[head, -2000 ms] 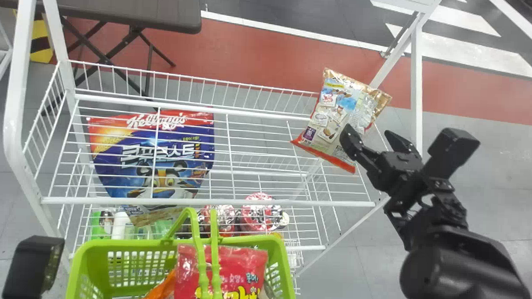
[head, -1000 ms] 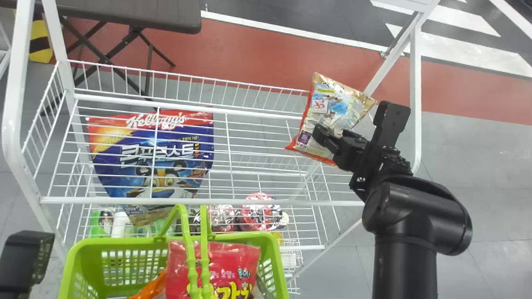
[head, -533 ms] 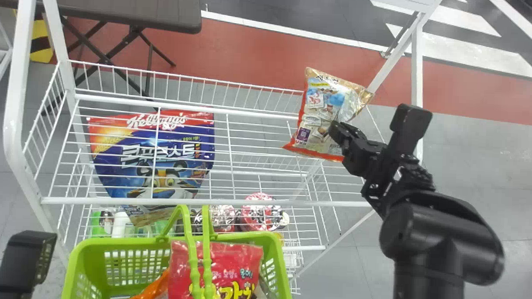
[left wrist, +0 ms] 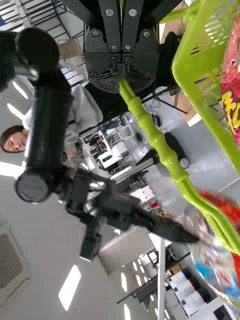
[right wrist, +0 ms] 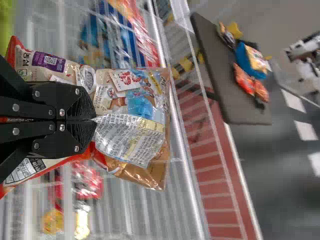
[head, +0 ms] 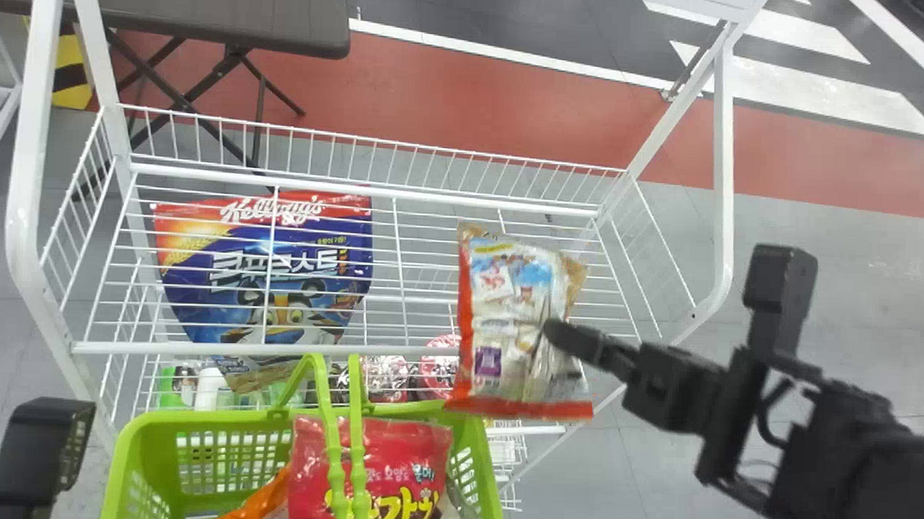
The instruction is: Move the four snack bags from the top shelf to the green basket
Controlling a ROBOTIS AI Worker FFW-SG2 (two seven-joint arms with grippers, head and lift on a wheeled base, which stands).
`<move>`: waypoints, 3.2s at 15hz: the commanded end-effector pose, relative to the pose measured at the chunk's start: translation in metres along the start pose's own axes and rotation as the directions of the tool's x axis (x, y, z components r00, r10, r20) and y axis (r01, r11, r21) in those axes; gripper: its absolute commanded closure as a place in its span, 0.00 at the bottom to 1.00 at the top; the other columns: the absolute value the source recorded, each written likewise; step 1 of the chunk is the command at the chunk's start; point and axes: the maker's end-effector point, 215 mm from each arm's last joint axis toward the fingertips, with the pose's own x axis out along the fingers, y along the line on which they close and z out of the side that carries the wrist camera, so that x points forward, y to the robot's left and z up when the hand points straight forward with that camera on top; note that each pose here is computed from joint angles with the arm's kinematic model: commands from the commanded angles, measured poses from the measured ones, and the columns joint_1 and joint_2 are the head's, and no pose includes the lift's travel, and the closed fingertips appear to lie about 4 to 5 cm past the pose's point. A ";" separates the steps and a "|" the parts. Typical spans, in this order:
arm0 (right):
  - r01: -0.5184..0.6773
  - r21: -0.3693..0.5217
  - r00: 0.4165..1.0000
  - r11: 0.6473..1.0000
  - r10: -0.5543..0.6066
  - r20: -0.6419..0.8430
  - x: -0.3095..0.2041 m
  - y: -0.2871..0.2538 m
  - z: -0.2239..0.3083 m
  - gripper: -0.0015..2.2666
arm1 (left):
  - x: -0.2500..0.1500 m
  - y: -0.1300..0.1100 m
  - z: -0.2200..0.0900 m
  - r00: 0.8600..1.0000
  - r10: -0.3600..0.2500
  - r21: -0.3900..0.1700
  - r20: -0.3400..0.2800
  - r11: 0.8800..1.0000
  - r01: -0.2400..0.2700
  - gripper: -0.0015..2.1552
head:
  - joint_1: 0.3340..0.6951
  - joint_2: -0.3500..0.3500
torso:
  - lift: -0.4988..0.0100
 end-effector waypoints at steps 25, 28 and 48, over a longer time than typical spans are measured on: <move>-0.219 0.088 0.919 0.972 0.235 -0.316 -0.041 0.080 -0.152 0.02 | -0.004 0.002 0.006 0.999 0.020 0.013 0.029 1.000 -0.020 0.96 | 1.00 0.00 | 0.98; -0.220 0.079 0.929 0.972 0.233 -0.287 -0.047 0.079 -0.139 0.03 | -0.004 0.003 0.009 0.999 0.022 0.019 0.031 1.000 -0.023 0.96 | 1.00 0.00 | 0.98; 0.156 -0.369 0.780 0.916 0.114 0.615 -0.031 0.106 0.062 0.03 | 0.001 -0.003 -0.001 0.999 -0.014 0.009 0.048 1.000 0.014 0.97 | 1.00 0.00 | 0.98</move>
